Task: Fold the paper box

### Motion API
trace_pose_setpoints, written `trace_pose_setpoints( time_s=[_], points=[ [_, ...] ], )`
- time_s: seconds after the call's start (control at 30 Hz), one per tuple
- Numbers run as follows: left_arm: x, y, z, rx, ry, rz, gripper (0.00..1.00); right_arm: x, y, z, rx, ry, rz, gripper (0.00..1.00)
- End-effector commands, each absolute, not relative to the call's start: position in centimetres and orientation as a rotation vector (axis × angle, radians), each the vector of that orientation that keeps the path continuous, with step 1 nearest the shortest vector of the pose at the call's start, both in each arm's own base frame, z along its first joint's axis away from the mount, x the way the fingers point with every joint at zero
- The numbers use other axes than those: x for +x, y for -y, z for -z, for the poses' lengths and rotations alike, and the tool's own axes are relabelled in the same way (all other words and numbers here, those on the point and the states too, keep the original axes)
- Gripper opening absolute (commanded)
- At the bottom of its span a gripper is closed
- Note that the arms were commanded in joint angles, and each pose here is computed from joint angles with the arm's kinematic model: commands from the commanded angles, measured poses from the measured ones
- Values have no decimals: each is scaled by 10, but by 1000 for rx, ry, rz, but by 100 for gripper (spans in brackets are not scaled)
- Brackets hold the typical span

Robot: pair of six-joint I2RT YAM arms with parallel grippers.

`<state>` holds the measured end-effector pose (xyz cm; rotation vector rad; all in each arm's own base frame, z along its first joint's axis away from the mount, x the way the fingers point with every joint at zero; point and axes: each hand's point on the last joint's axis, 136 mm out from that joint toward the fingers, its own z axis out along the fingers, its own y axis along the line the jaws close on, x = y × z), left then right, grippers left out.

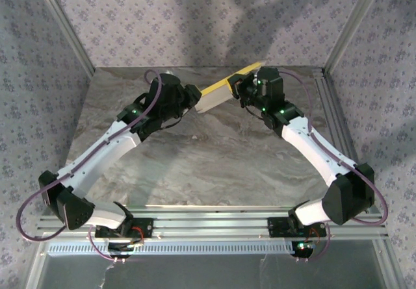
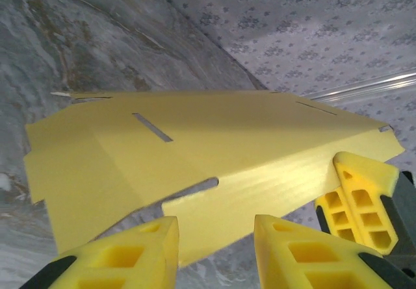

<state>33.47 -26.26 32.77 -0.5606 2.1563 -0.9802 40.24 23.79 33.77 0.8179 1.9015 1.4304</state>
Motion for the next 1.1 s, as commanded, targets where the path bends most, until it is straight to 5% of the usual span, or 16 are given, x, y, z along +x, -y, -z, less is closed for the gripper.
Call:
trace_pose_setpoints(
  time_s=[0.0,1.07],
  points=[
    [322,246,-361,-522,-2096,922,35,399,-236,-349,778,-1864,-1435,0],
    [340,297,-330,-418,-2177,993,40,401,-239,-344,831,-1846,-1520,0]
  ],
)
